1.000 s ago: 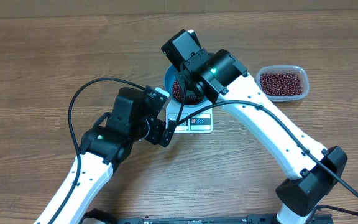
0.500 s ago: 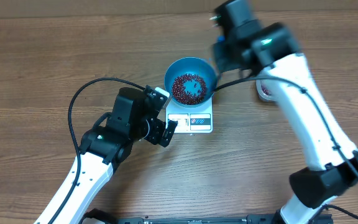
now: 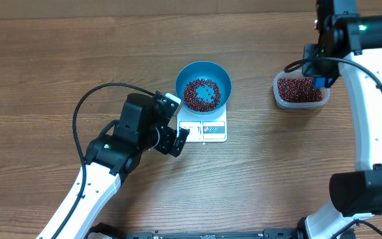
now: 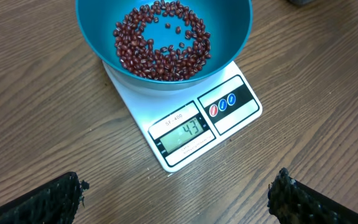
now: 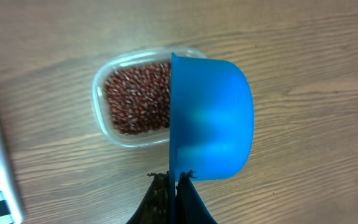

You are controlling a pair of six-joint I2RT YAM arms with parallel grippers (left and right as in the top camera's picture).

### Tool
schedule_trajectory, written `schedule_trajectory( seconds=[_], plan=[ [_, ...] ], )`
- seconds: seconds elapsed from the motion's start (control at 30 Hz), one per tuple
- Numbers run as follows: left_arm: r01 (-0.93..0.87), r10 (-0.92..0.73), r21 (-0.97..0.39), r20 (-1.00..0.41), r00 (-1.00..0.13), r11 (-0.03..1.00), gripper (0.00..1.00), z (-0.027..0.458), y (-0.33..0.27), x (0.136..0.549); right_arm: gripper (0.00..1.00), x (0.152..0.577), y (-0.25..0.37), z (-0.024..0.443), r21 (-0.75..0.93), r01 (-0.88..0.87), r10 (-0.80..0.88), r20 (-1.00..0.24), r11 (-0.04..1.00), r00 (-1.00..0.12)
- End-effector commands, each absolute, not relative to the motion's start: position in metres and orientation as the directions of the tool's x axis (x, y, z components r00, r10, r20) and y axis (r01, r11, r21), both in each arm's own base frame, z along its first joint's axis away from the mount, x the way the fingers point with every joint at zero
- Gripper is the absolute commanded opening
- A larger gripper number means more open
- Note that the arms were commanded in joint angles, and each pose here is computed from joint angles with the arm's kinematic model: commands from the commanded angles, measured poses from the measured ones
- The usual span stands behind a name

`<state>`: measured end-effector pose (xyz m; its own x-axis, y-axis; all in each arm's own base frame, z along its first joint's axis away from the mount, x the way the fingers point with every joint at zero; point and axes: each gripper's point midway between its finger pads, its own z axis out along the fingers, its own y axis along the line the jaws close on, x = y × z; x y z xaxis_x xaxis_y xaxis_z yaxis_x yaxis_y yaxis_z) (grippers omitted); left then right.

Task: Scoop item into bowl and weigh 150g on scale
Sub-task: 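Move the empty scoop back right and dip it into the beans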

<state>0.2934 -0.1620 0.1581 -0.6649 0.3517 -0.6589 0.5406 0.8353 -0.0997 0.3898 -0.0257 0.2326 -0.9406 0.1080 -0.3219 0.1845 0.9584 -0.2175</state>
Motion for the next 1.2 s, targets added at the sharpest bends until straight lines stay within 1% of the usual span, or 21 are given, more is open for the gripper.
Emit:
schedule_trajectory(
  seconds=[0.0, 0.37, 0.57, 0.83, 1.17],
  plan=[
    [0.526, 0.341, -0.104, -0.653, -0.677, 0.844, 1.00, 0.156, -0.160, 0.295, 0.04, 0.393, -0.034, 0.208, -0.274, 0.184, 0.105, -0.279, 0.944, -0.955],
    [0.526, 0.341, -0.104, -0.653, -0.677, 0.844, 1.00, 0.156, -0.160, 0.295, 0.04, 0.400, -0.035, 0.162, -0.291, 0.156, 0.078, -0.261, 0.944, -0.962],
    [0.526, 0.341, -0.104, -0.653, -0.677, 0.844, 1.00, 0.156, -0.160, 0.295, 0.04, 0.405, -0.035, 0.140, -0.293, 0.143, 0.061, -0.271, 0.945, -0.961],
    [0.526, 0.341, -0.104, -0.653, -0.677, 0.844, 1.00, 0.156, -0.160, 0.295, 0.04, 0.403, -0.036, 0.124, -0.297, 0.141, 0.061, -0.262, 0.944, -0.963],
    [0.526, 0.341, -0.104, -0.653, -0.677, 0.844, 1.00, 0.156, -0.160, 0.295, 0.04, 0.407, -0.002, 0.117, -0.114, 0.089, 0.058, -0.253, 0.989, -0.966]
  ],
)
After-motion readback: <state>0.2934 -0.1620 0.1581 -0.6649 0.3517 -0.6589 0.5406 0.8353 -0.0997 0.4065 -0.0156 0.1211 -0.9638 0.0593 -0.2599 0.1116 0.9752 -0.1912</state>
